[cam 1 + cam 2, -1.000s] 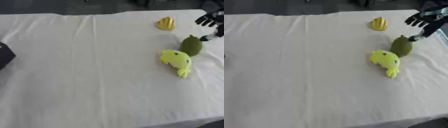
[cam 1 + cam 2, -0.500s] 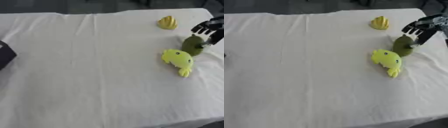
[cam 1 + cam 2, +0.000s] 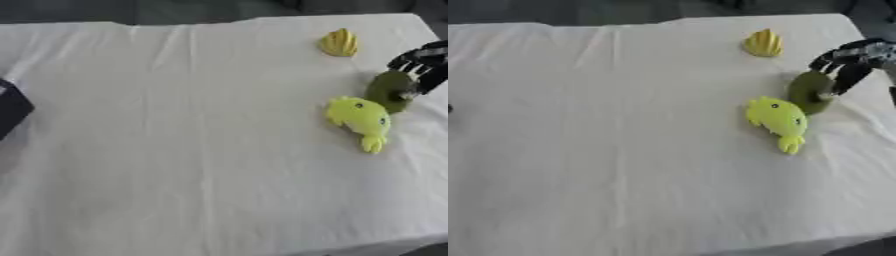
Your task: Pick up the objects with one hand, pass them to the other hand, and then place them into the box on the other side of the table.
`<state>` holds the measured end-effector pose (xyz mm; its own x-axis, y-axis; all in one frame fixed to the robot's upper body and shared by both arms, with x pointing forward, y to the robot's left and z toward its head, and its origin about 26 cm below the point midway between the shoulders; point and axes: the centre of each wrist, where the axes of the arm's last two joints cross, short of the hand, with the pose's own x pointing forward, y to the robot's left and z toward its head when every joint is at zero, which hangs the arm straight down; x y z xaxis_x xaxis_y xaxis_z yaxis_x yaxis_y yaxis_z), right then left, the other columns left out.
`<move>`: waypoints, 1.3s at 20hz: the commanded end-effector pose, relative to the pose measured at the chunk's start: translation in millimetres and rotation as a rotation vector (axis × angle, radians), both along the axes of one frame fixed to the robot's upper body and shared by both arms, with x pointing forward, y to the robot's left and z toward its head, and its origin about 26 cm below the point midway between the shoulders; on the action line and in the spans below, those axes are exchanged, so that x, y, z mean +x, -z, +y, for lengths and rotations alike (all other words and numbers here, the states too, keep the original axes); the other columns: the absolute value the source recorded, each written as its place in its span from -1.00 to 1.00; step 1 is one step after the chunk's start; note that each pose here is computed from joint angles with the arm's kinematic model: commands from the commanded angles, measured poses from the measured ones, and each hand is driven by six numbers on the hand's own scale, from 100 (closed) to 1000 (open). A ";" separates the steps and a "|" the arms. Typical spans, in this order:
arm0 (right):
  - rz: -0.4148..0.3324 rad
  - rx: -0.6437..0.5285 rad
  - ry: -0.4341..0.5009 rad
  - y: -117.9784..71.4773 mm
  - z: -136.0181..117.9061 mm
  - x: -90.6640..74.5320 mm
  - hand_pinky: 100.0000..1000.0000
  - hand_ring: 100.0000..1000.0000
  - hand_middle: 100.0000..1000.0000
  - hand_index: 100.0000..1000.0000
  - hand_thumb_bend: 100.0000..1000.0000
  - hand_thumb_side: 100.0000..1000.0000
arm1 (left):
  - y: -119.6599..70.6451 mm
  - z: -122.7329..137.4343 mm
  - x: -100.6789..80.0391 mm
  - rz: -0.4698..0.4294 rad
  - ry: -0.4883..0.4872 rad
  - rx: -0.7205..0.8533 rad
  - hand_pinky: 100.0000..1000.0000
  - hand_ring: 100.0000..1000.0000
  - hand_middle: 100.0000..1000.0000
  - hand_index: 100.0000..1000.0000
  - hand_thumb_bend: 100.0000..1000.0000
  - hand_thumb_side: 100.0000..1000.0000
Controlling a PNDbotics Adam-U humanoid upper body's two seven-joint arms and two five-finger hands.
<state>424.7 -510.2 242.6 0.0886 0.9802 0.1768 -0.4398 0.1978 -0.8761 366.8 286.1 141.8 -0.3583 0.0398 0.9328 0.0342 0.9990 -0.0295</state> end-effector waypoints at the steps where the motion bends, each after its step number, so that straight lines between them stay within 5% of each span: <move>1: -0.026 -0.012 0.025 -9.4 -6.4 -3.2 0.84 0.85 0.79 0.86 -0.24 -0.62 | -10.5 -1.2 1.0 -0.031 0.011 0.017 0.79 0.70 0.70 0.57 -0.82 0.74; 4: -0.041 0.002 0.032 -7.9 -7.1 -3.5 0.81 0.80 0.63 0.65 -0.28 -0.86 | -9.6 -1.1 0.8 -0.027 0.012 0.023 0.79 0.70 0.70 0.57 -0.83 0.74; 6: -0.078 0.024 0.057 -8.8 -8.2 -4.3 0.77 0.74 0.48 0.50 -0.38 -0.74 | -9.5 -1.0 0.8 -0.026 0.012 0.023 0.79 0.70 0.70 0.57 -0.83 0.74; 8: -0.133 0.052 0.093 -10.3 -8.8 -4.9 0.72 0.63 0.30 0.33 -0.71 -0.69 | -9.3 -0.7 0.8 -0.026 0.011 0.023 0.79 0.70 0.70 0.57 -0.83 0.74; 13: -0.252 0.108 0.132 -16.0 -8.7 -7.1 0.65 0.47 -0.03 0.00 -0.87 -0.84 | -9.0 -0.4 0.7 -0.023 0.011 0.026 0.79 0.70 0.70 0.57 -0.83 0.74; 15: -0.317 0.139 0.130 -21.4 -8.3 -9.6 0.62 0.45 -0.04 -0.03 -1.00 -0.79 | -8.8 -0.5 0.7 -0.022 0.012 0.027 0.79 0.70 0.70 0.57 -0.83 0.74; 16: -0.352 0.157 0.125 -25.1 -8.3 -11.6 0.61 0.44 -0.06 -0.03 -1.00 -0.99 | -8.8 -0.5 0.7 -0.022 0.012 0.028 0.79 0.70 0.70 0.57 -0.83 0.74; 26: -0.764 0.335 0.076 -65.5 16.3 -40.5 0.52 0.33 -0.14 -0.06 -1.00 -1.00 | -28.4 0.5 1.4 -0.080 0.025 0.012 0.79 0.71 0.71 0.57 -0.84 0.66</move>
<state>396.5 -492.5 271.7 -0.0585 0.8527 0.5191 0.1780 0.5206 -0.8350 369.4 280.5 154.4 -0.3868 0.0540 0.9206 0.0626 0.9975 -0.0323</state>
